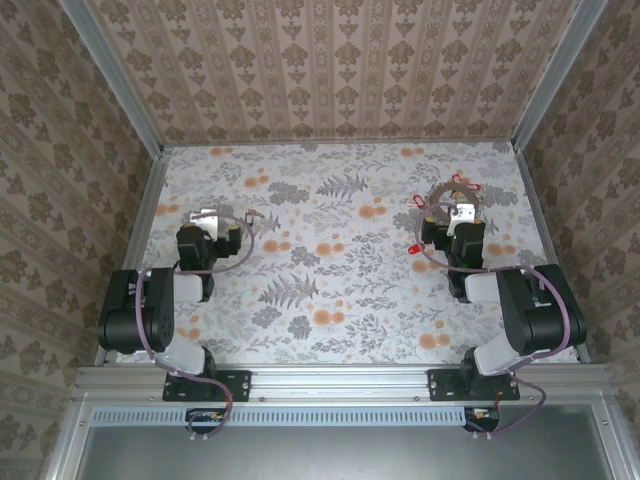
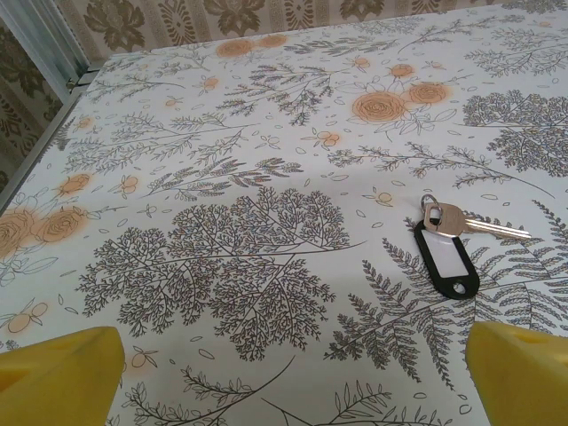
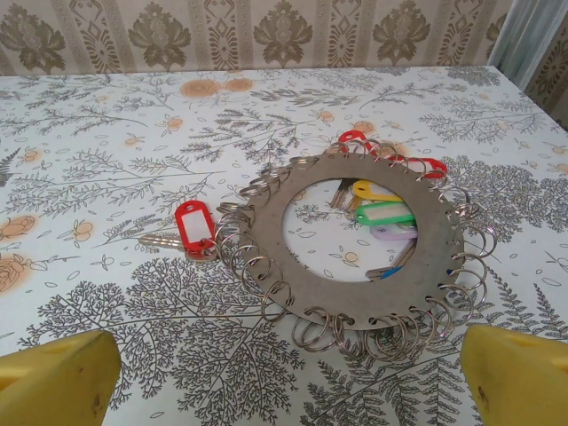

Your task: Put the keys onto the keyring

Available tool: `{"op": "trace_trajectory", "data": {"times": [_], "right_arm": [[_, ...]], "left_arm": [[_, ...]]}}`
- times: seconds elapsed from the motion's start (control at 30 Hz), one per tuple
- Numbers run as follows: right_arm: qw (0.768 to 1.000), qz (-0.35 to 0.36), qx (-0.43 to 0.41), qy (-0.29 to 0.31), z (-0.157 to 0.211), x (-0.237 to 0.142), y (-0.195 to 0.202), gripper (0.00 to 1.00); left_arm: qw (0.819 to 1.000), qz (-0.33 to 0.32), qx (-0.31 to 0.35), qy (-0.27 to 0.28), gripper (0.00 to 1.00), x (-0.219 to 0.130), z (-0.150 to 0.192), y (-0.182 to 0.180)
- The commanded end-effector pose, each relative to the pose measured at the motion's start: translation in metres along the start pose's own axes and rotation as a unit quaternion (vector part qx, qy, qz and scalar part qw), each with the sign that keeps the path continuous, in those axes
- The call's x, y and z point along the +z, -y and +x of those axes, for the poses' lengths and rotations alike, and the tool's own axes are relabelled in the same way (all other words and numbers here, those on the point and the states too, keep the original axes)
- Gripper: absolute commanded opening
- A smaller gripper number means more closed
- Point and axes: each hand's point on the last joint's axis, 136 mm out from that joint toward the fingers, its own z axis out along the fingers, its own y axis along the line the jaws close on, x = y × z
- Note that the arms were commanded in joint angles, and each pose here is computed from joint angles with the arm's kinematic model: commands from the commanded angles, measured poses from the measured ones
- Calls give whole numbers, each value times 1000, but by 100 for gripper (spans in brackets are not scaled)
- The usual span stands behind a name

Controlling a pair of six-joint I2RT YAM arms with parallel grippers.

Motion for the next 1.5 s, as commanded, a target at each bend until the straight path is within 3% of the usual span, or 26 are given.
{"op": "trace_trajectory", "data": {"times": [0.0,1.03,1.33,1.47], "right_arm": [[1000,6,9,2,-1,0,1,99],[1000,-23,2,-2,-2,1,-7,100],[998,-55,-12,2,-10,-5,-18,100],[999,-31,7,-22,-28,-16,-8,100]], "left_arm": [[1000,-9,-9,8,100,1,-8,-6],[1000,4,-5,12,100,0,-9,-1],[998,16,15,57,100,-19,-15,9],[997,5,12,76,100,-28,-21,5]]}}
